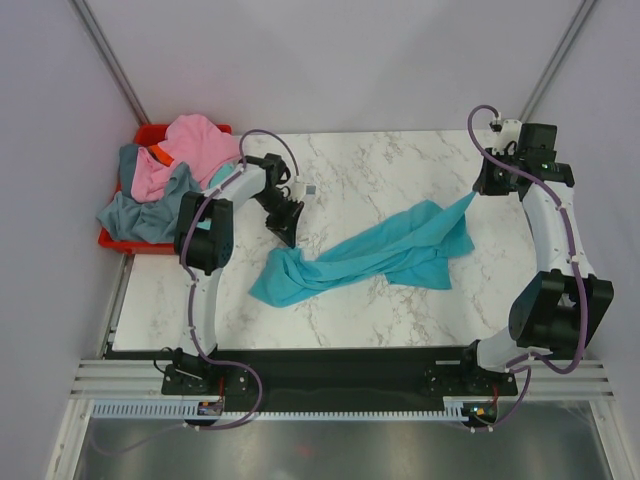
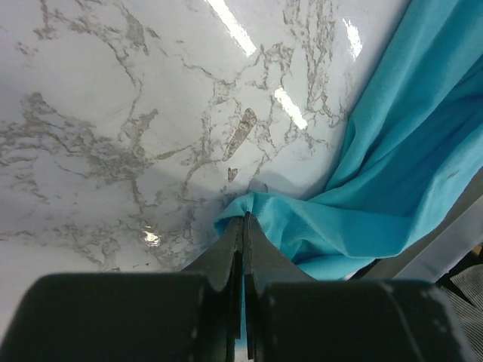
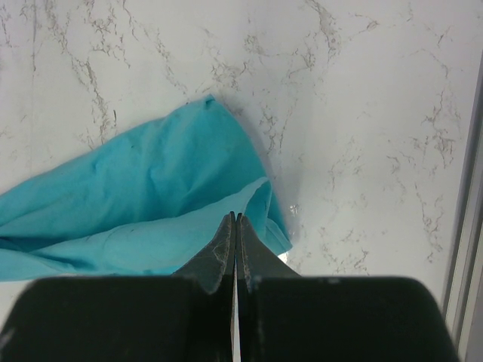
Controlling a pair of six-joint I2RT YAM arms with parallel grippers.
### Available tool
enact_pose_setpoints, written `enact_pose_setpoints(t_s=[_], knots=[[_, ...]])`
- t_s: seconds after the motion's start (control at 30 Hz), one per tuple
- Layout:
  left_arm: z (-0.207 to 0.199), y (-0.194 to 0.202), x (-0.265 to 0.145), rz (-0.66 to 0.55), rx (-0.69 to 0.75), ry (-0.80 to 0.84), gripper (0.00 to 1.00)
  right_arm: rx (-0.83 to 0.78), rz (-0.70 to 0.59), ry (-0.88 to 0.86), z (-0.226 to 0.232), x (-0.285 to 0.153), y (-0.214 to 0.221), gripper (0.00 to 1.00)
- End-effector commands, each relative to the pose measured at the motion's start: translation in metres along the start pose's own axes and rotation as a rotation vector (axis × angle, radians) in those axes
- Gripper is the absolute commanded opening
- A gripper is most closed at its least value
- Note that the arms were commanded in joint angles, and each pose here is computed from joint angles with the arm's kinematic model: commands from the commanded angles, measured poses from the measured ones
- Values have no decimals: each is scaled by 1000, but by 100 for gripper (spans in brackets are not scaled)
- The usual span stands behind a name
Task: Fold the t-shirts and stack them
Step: Flatten the tshirt out
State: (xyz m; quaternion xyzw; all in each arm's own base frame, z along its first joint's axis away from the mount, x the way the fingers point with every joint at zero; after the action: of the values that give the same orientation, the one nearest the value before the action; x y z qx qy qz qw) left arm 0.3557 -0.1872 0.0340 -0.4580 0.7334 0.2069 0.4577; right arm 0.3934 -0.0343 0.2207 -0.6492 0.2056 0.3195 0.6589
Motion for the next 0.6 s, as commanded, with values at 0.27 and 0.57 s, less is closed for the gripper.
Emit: enact_pose_setpoints(t_s=[0.27, 0.57], knots=[[-63, -60, -149, -402, 288, -172, 2, 29, -262, 184, -35, -71, -81, 0], [-108, -45, -256, -710, 381, -376, 2, 95, -490, 202, -26, -158, -131, 0]])
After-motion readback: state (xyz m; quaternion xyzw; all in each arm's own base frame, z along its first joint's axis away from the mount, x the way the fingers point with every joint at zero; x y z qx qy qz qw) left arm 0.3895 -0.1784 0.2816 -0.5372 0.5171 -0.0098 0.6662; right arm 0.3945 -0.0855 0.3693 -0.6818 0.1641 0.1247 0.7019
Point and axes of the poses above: each gripper's point midway between its finger pads, its own x axis out along the fingers, its own z axis along the line the jaws close on, y = z × x, the point moved 1 cm from there along -x, back along the fingers, and after that the axes turned 4 degrees about -x, right-handed, at the moved point
